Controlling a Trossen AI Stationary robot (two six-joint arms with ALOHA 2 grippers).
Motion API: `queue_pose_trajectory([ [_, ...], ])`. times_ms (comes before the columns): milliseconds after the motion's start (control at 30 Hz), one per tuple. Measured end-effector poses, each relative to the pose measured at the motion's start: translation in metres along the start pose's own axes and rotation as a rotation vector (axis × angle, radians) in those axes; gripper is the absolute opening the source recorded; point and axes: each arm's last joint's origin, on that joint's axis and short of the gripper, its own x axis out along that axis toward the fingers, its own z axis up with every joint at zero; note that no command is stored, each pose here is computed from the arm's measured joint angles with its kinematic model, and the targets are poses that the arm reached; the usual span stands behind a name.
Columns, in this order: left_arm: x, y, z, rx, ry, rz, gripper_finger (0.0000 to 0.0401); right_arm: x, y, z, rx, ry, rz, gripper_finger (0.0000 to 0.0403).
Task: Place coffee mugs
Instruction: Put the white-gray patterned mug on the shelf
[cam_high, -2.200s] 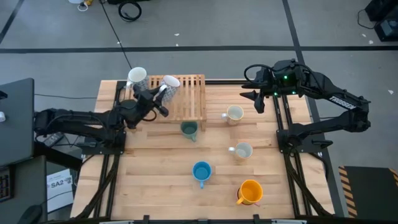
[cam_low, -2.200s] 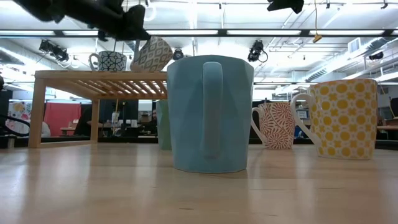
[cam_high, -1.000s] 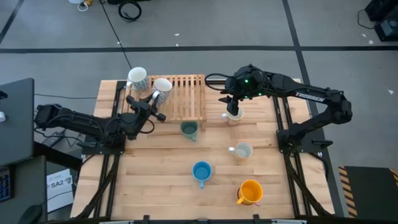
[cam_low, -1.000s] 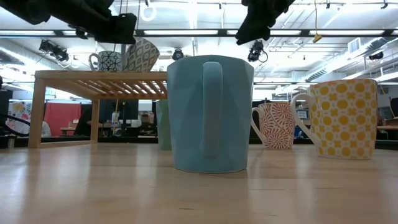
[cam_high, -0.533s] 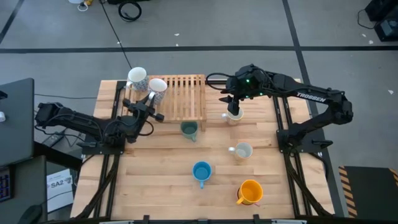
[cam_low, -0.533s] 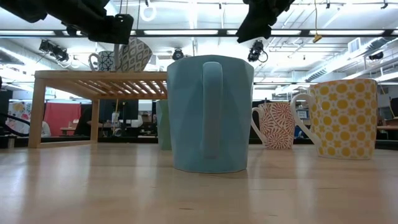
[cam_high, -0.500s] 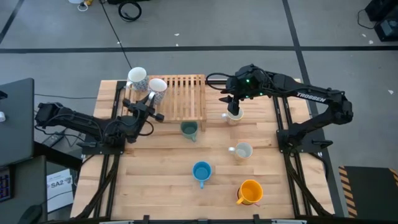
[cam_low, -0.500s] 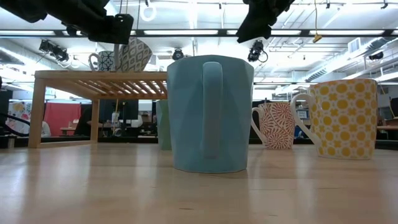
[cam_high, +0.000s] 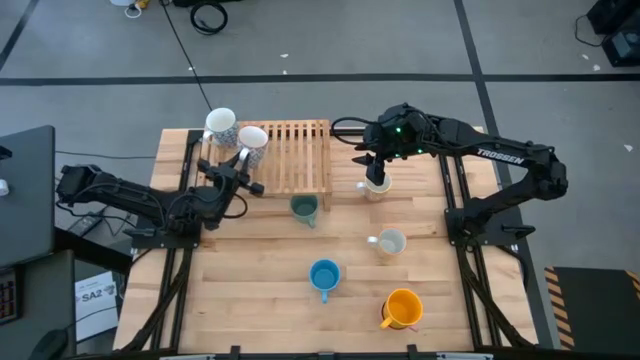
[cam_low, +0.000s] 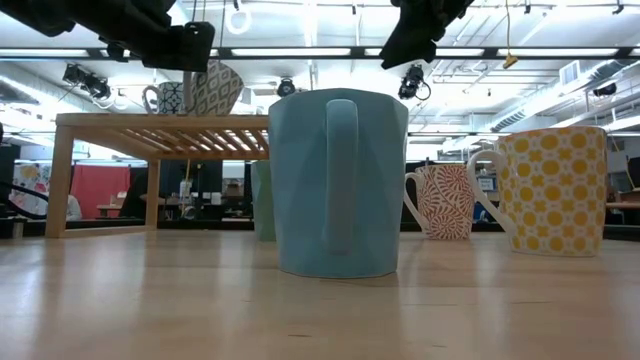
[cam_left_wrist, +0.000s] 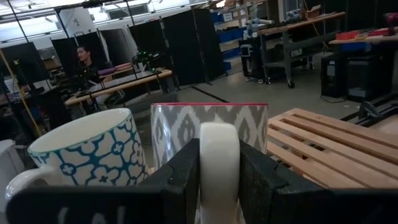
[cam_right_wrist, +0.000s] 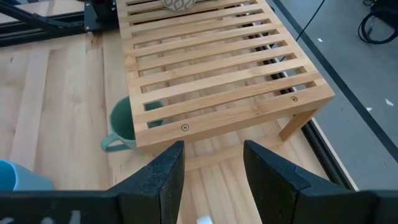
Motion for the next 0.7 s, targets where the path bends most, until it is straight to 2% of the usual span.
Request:
queue_pose_trajectory([
  [433, -0.001, 0.0, 0.0, 0.0, 0.0, 0.0, 0.0142, 0.0, 0.0, 0.0, 0.0, 0.0, 0.0, 0.017],
  [700, -0.011, -0.002, 0.0, 0.006, 0.0, -0.009, 0.0167, 0.0, 0.0, 0.0, 0.0, 0.0, 0.0, 0.017],
])
